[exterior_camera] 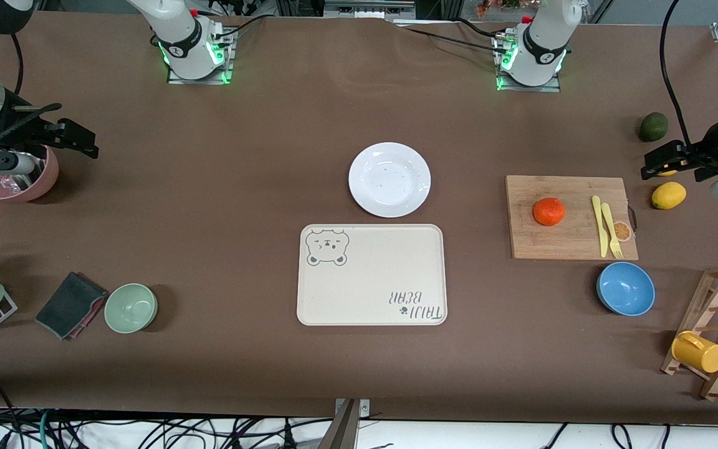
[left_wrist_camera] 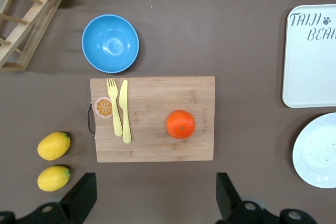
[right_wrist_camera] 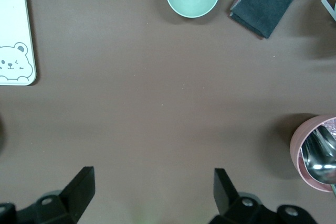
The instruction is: Place orange and plate with both arms
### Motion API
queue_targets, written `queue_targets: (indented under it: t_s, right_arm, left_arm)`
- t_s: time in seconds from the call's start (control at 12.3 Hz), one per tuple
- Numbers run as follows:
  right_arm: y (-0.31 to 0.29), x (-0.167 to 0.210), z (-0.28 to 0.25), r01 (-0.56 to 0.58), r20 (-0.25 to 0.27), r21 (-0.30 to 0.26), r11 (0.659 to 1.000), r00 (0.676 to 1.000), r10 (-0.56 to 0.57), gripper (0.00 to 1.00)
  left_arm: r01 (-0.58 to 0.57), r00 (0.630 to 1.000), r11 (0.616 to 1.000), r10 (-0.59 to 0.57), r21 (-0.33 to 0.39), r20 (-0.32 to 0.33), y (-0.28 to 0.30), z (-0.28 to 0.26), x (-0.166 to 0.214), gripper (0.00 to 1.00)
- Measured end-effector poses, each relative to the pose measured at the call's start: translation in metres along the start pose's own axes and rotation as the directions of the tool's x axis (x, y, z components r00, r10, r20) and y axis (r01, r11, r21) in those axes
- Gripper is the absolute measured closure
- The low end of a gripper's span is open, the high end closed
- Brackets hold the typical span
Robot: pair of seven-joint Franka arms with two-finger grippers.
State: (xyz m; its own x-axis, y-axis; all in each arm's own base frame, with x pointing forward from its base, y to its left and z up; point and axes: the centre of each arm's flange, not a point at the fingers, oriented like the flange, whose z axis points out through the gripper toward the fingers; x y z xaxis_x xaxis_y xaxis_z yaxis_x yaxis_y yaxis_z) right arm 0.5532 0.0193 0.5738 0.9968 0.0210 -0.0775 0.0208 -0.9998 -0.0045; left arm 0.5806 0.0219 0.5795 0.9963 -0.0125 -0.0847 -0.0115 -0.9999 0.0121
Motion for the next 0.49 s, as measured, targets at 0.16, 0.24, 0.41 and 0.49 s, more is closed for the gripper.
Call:
queue_targets:
  t_s: [0.16,0.24,0.41,0.49]
  right_arm:
    - [0.0,0.0003,-0.0003,0.0,-0.003,0.0,1.0,1.0,0.0,0.0]
    - [0.0,0.0004,-0.0003,0.0,-0.003,0.0,1.0,1.0,0.0,0.0]
    - [0.0,0.0004,-0.0004,0.0,-0.004,0.0,1.0,1.0,0.0,0.0]
    - [0.0,0.0005,-0.0004,0.0,-0.004,0.0,1.0,1.0,0.0,0.0]
  left_arm:
    - [-0.004,1.0,1.0,0.004,0.0,0.002,0.002,0.0006,0.0003,0.0]
    - [-0.006,1.0,1.0,0.006,0.0,0.002,0.0035,0.0009,0.0003,0.0]
    - [-0.01,1.0,1.0,0.01,0.0,0.003,0.0056,0.0009,0.0004,0.0]
    - [-0.01,1.0,1.0,0.01,0.0,0.003,0.0058,0.0009,0.0004,0.0]
